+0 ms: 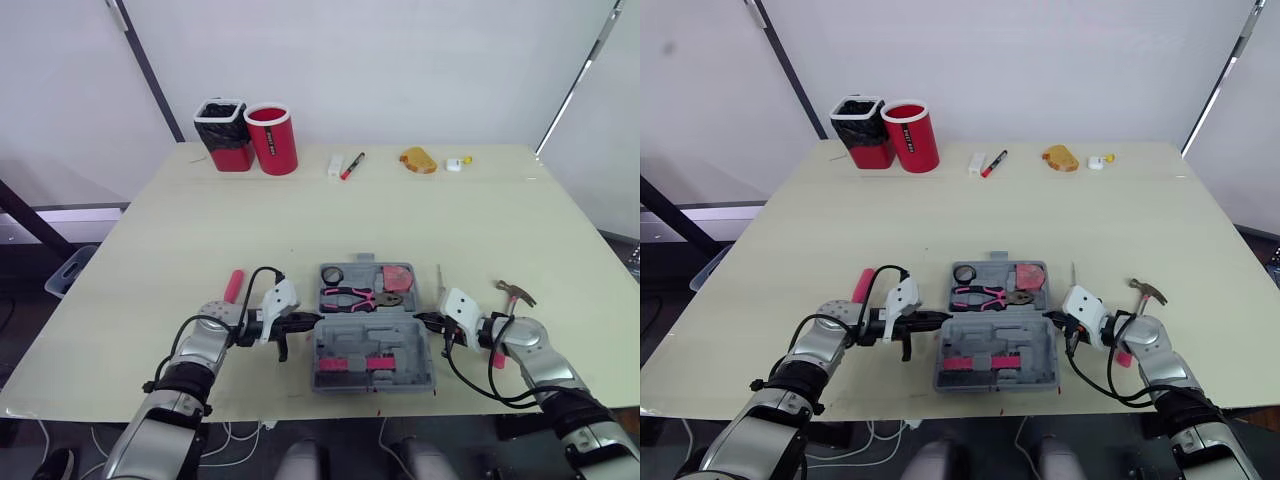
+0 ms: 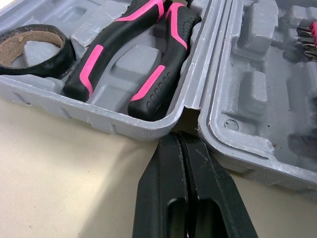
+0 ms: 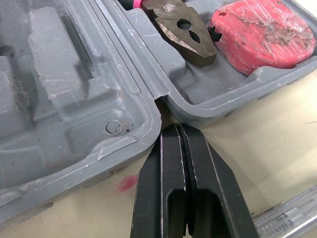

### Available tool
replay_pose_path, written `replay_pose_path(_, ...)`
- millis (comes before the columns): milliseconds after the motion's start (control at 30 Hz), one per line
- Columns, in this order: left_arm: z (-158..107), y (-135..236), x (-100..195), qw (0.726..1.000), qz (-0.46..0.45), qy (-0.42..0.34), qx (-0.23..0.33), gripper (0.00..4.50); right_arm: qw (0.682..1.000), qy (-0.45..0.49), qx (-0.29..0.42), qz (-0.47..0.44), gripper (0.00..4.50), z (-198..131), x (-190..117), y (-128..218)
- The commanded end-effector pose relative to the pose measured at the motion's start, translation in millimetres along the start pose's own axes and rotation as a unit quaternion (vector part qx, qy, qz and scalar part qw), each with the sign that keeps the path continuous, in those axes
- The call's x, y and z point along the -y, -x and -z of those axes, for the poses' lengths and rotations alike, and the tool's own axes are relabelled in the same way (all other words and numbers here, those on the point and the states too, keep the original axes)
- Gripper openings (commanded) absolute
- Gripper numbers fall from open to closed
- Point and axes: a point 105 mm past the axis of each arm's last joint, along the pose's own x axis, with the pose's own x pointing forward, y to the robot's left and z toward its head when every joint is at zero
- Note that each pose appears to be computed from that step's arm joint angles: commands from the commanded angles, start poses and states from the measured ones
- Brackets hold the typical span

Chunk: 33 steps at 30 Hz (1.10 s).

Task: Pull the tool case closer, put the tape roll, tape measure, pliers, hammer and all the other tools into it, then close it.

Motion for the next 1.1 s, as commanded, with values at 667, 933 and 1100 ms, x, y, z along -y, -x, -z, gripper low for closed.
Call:
replay_pose_path(667,9,1,5,1.0,0.007,0.008,-0.018,0.03,0.999,0.017,0.032,-0.01,0.0,-16,-4,-12)
replay_pose_path(933,11,3,5,1.0,0.006,0.009,-0.021,0.03,0.999,-0.003,-0.011,-0.041,0.0,1,-15,-7)
replay_pose_path(1100,11,2,6,1.0,0.007,0.009,-0.021,0.03,0.999,-0.005,-0.018,-0.04,0.0,3,-15,-6)
